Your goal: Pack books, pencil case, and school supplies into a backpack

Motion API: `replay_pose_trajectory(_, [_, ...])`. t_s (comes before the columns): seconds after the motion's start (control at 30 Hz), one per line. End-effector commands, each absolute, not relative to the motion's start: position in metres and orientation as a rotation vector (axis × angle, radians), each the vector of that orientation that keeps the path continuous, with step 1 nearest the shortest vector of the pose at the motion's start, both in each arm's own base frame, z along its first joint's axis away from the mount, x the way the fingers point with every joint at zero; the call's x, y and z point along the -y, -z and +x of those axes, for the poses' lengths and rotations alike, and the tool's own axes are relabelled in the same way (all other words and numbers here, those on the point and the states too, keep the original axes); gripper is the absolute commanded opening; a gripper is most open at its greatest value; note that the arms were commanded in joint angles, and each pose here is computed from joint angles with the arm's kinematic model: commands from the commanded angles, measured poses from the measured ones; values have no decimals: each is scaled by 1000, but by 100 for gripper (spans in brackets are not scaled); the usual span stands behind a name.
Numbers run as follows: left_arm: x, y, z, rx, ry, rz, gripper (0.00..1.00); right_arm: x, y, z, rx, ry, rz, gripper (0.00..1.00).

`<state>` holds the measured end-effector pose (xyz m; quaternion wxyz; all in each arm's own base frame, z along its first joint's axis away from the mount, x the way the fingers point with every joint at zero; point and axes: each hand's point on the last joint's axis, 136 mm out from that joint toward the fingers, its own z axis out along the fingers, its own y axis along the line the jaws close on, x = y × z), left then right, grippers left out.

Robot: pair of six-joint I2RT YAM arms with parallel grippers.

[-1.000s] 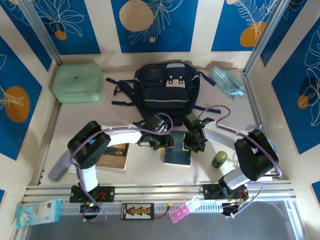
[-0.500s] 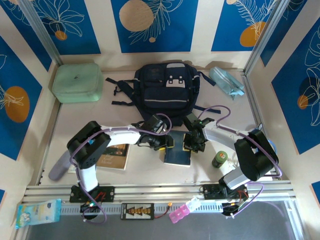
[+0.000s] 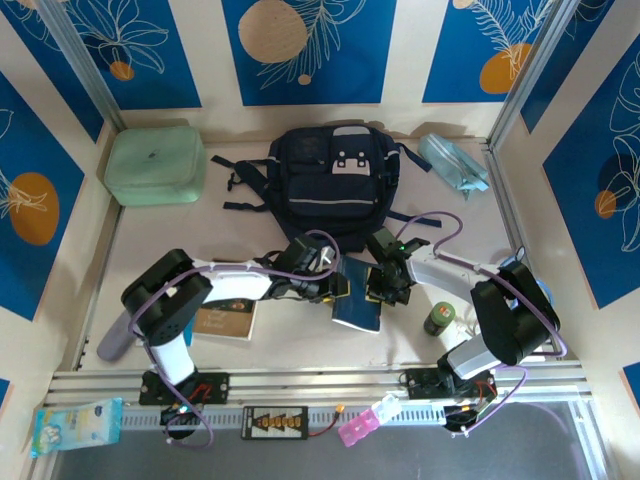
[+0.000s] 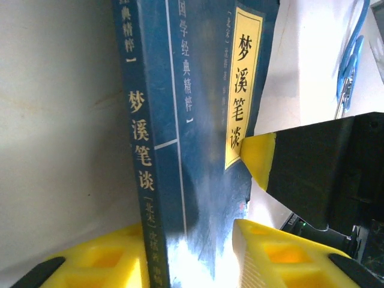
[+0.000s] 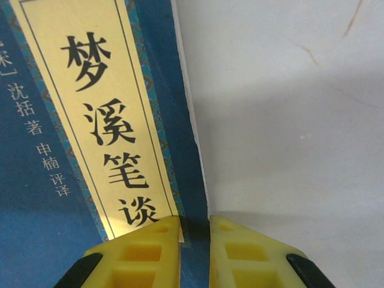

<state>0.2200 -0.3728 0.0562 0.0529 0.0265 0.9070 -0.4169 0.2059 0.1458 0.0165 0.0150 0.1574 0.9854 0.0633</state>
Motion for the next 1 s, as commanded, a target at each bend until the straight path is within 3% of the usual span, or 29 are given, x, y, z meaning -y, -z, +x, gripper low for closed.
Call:
replay_pose_trajectory(0.0, [388,-81,212,-2684,1371,170,32,-141,15,191,-3116,-119,522,15])
replay_pose_trajectory(0.23, [378,-89,215,-2672,1293,176,11,-132,-3,197,-3053,-85,527,19])
replay_pose_trajectory(0.37, [368,-112,217,-2620,1239,215,0,-131,-34,208,-2959,-141,509,34])
replay_pose_trajectory(0.5, [357,-150,223,-2526,1157,299,0,-143,-79,224,-2804,-382,469,53])
replay_pose_trajectory(0.63, [342,-190,237,-2406,1065,335,0,-154,-133,242,-2595,-677,433,63])
replay_pose_trajectory(0.97, [302,-279,304,-2205,1039,110,0,-181,-237,276,-2263,-1341,414,75])
